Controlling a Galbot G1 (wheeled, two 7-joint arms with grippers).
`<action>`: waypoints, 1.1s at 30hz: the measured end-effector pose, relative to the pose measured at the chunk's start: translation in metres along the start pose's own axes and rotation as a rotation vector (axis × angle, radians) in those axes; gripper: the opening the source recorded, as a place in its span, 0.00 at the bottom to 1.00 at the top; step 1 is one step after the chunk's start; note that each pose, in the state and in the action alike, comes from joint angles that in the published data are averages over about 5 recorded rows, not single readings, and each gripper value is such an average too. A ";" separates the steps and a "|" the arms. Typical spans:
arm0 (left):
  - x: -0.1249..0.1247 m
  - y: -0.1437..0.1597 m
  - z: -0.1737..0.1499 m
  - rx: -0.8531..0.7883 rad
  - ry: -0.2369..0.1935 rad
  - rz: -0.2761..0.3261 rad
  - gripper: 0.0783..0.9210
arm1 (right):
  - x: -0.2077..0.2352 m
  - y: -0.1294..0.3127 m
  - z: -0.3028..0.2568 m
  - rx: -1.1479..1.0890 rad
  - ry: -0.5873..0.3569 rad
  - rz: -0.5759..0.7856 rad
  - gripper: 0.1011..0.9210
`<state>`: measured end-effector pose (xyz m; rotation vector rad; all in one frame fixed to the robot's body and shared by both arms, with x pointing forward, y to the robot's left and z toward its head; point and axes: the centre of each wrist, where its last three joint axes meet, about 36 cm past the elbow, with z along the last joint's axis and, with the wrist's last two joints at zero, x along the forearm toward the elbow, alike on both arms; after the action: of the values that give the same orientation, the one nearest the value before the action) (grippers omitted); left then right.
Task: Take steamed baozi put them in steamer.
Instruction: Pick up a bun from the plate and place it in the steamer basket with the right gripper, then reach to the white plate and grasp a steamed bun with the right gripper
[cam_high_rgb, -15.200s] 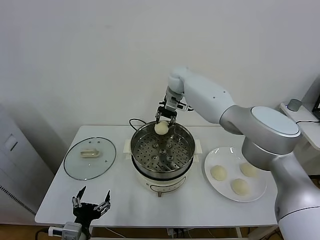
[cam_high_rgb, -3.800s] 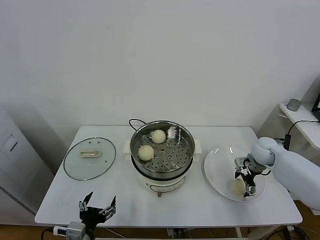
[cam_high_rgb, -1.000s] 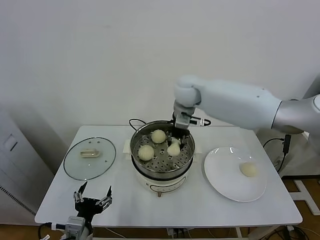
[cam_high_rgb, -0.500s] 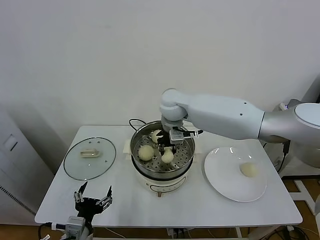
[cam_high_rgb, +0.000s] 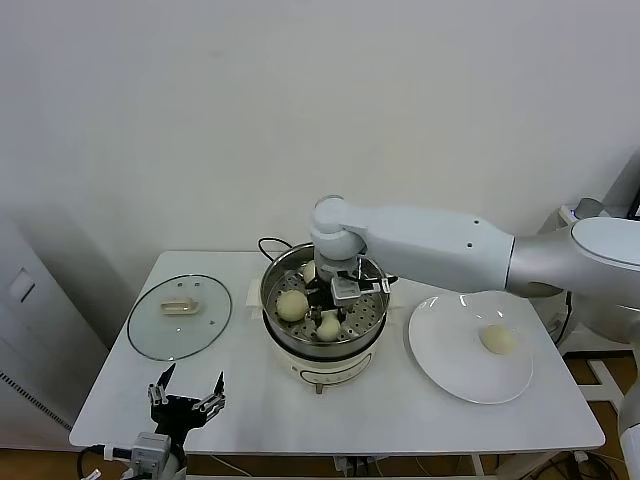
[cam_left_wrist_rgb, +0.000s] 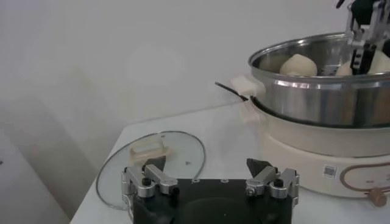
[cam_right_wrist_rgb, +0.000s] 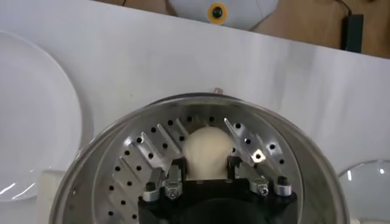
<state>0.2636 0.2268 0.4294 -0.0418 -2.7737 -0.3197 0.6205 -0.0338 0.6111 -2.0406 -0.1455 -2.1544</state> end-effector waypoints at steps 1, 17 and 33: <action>0.000 0.000 0.000 0.000 0.000 0.000 0.88 | -0.001 0.000 0.000 -0.002 0.000 0.001 0.38; 0.002 -0.001 0.000 0.001 0.001 0.006 0.88 | -0.002 0.006 -0.004 -0.060 0.012 0.020 0.76; 0.003 -0.005 -0.002 -0.002 -0.006 0.022 0.88 | 0.092 0.067 0.005 -0.376 0.097 0.098 0.88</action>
<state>0.2610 0.2211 0.4307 -0.0730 -2.7764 -0.3170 0.6335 -0.1038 0.6999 -2.0645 0.3930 -2.3534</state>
